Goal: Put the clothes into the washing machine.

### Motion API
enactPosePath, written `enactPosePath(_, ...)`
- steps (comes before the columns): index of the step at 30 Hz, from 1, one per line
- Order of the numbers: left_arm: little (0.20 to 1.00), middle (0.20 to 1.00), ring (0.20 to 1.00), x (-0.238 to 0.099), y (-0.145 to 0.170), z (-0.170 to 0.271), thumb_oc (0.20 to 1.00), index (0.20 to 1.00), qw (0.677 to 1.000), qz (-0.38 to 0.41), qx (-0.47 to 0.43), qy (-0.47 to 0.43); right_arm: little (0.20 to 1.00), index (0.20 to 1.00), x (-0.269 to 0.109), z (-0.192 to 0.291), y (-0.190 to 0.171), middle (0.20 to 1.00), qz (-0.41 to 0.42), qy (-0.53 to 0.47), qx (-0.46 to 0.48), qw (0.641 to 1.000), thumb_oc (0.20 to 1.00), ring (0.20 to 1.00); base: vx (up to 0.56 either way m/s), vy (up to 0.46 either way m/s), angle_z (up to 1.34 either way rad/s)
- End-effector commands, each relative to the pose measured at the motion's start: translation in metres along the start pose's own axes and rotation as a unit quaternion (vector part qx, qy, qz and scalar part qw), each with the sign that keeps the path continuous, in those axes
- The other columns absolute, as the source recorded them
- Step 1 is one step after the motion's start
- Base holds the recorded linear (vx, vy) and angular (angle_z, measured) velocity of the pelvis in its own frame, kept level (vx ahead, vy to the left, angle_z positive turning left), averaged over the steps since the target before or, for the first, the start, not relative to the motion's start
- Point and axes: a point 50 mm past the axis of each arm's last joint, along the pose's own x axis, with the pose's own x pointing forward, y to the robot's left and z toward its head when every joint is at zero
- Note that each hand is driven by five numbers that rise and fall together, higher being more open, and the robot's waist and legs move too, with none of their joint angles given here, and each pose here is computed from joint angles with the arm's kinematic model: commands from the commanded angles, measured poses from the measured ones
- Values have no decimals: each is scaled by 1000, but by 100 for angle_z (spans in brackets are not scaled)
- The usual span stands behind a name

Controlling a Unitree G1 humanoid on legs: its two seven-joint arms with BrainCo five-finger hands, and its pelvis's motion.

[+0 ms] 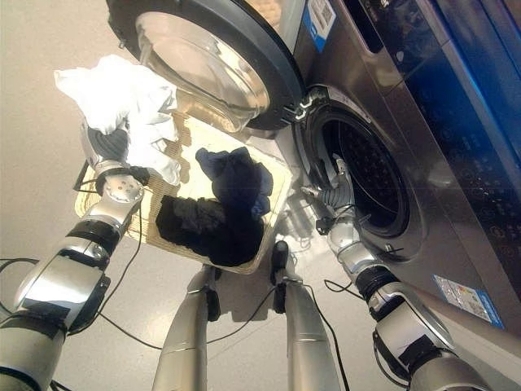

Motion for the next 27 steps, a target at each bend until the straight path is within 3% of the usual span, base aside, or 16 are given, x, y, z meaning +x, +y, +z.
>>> enactPosePath(1,200,200,200,-8,-3,19,200,200,996,39,-53,-65,1000,1000,-2,9,-7,1000,-21,-35,39,998,1000,1000,-14,-34,11)
enactPosePath(7,200,200,200,-30,-11,23,200,200,990,20,-57,-130,1000,1000,-8,11,1,1000,11,-37,63,997,1000,1000,-3,-35,7)
enactPosePath(10,200,200,200,-47,-18,30,200,200,980,-8,-48,-192,1000,1000,-12,17,10,1000,90,-24,136,986,1000,1000,7,-50,8)
enactPosePath(13,200,200,200,-63,-23,32,200,200,967,-48,-36,-247,1000,1000,-18,24,20,1000,186,-8,259,948,1000,1000,11,-41,9)
enactPosePath(17,200,200,200,-75,-27,35,200,200,954,-80,-31,-287,1000,1000,-22,32,30,1000,264,0,347,900,1000,1000,23,-39,10)
enactPosePath(23,200,200,200,-81,-34,43,200,200,939,-119,-40,-321,1000,1000,-18,47,41,1000,311,-4,379,872,1000,1000,19,-22,7)
enactPosePath(27,200,200,200,-87,-44,61,200,200,914,-167,-55,-366,1000,1000,-1,70,47,1000,308,-16,352,884,1000,1000,26,-7,11)
